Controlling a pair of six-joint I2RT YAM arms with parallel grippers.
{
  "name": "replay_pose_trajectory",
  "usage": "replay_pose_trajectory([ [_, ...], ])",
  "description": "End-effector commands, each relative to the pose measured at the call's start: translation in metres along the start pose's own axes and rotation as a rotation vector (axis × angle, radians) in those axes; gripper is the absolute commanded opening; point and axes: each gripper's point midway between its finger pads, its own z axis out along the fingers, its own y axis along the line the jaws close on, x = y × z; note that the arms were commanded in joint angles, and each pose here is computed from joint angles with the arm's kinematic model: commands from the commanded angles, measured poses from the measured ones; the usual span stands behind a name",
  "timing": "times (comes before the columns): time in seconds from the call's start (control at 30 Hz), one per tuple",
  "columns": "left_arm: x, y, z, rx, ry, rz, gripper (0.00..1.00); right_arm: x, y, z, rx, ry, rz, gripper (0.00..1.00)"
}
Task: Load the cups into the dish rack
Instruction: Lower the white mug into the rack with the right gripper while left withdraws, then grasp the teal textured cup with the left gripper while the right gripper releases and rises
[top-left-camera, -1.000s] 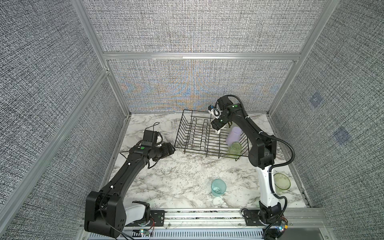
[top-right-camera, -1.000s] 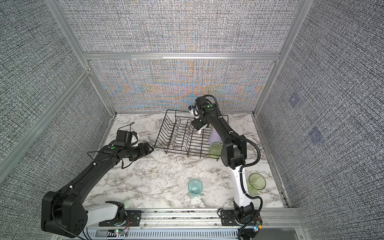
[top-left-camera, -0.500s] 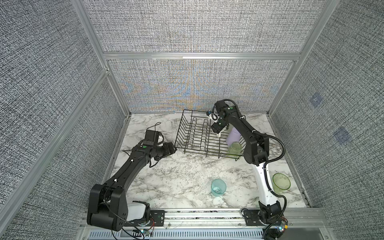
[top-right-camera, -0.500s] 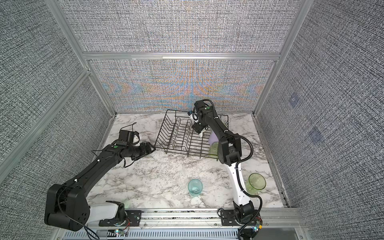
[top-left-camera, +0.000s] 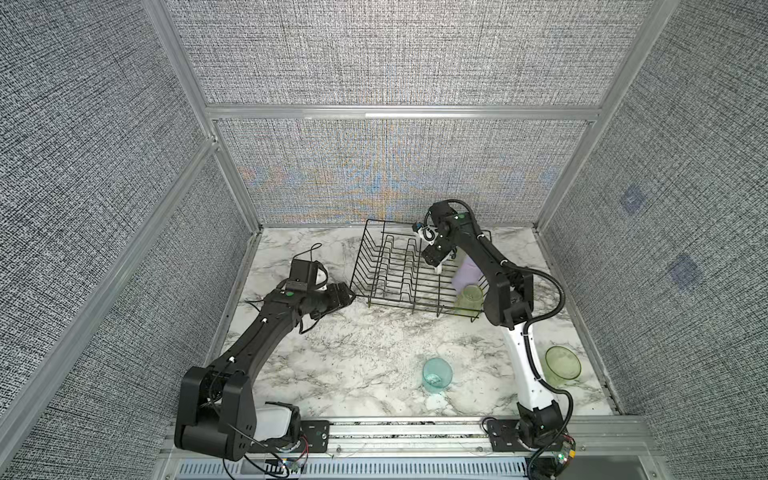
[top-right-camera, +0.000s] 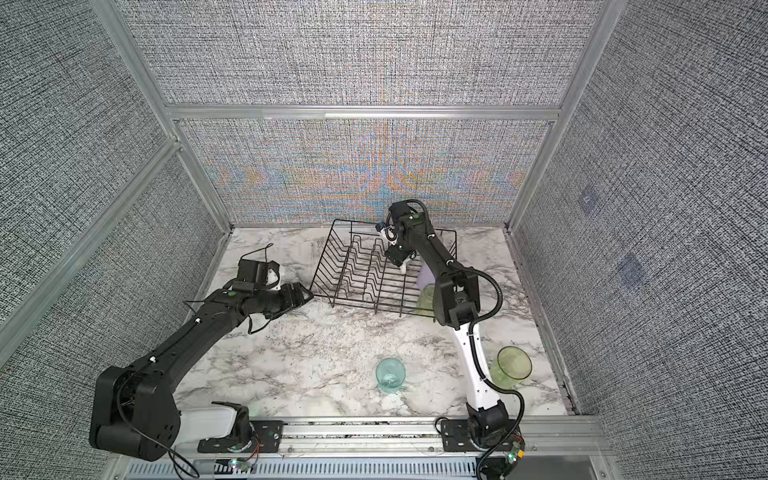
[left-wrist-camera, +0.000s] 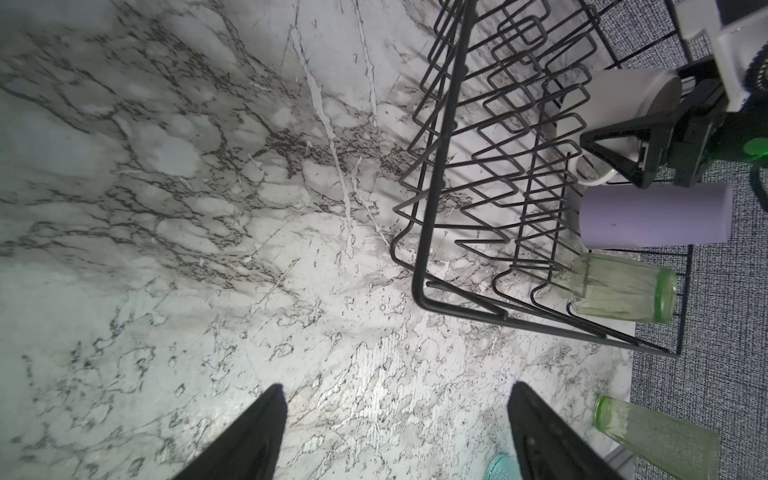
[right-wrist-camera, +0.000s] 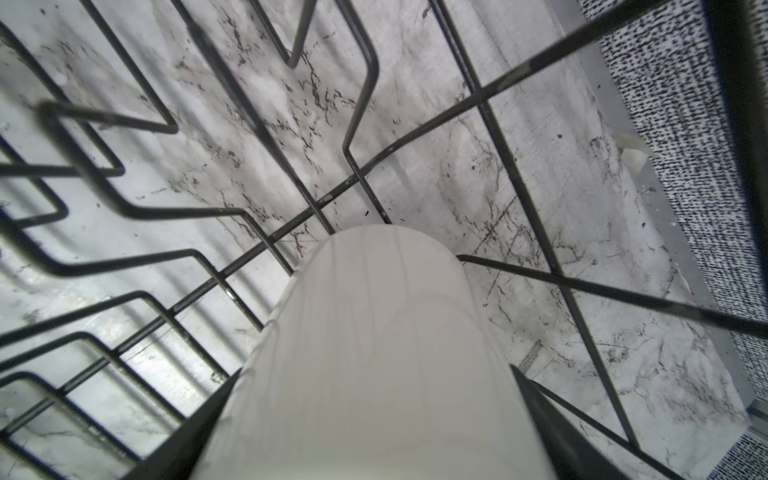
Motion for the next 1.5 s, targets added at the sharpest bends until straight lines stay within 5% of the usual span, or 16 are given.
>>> replay_pose_trajectory([
  [0.0, -0.003, -0.002, -0.001, 0.014, -0.014, 0.007, 0.85, -0.001, -0.002, -0.006, 0.007, -0.006, -0.009, 0.82],
  [0.27, -0.003, -0.007, -0.005, 0.049, -0.034, 0.007, 0.87, -0.004, -0.003, -0.015, 0.014, -0.020, 0.004, 0.90],
  [0.73, 0.006, -0.017, -0.025, 0.091, -0.051, 0.053, 0.88, -0.015, 0.002, -0.042, 0.002, -0.082, 0.007, 0.92],
  [1.2, 0.078, -0.071, -0.066, 0.341, 0.030, 0.314, 0.84, -0.030, 0.012, -0.202, 0.046, -0.386, 0.161, 0.95],
  [1.47, 0.135, -0.118, -0.046, 0.410, 0.139, 0.484, 0.84, 0.020, -0.006, -0.303, 0.329, -0.771, 0.418, 0.99],
])
